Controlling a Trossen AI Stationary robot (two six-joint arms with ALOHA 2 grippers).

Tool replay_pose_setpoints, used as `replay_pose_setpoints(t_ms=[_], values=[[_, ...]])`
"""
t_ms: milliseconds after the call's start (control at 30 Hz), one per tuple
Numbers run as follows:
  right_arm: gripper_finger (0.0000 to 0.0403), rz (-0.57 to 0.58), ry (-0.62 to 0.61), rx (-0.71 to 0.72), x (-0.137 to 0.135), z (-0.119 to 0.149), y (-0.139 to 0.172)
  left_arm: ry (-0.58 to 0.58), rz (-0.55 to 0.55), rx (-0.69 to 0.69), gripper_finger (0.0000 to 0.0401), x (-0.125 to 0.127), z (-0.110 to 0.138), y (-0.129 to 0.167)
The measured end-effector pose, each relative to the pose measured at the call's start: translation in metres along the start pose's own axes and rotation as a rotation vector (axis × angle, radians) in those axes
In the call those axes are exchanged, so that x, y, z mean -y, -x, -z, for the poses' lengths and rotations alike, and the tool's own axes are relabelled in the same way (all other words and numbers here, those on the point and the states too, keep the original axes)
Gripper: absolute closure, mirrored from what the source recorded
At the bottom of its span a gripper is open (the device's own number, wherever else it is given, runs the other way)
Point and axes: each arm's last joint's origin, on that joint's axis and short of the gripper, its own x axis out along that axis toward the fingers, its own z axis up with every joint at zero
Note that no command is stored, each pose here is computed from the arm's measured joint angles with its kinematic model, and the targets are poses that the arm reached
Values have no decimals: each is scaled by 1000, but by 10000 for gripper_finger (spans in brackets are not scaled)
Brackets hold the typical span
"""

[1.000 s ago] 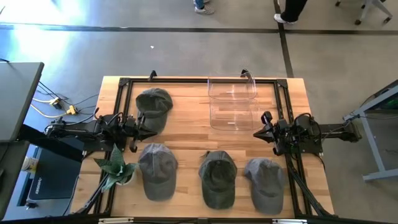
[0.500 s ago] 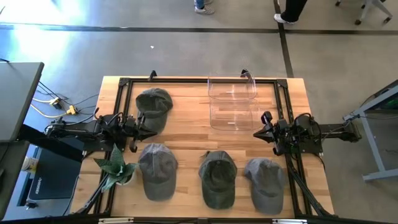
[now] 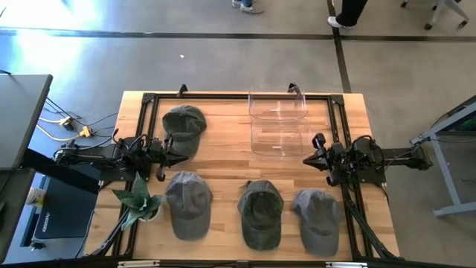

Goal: Pick & Place hat

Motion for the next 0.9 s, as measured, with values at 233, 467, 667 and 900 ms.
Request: replay_pose_setpoints(t_ms=[233,467,667,900], values=[[391,0,0,0,0,0,0,0,0,0,400,0,0,0],[391,40,3,10,1,-1,0,1,20,-4,400,1,0,0],[391,60,-111,75,1,-6,0,1,20,-6,400,1,0,0],[391,120,-443,224,3,-17,2,42,23,-8,400,1,0,0]])
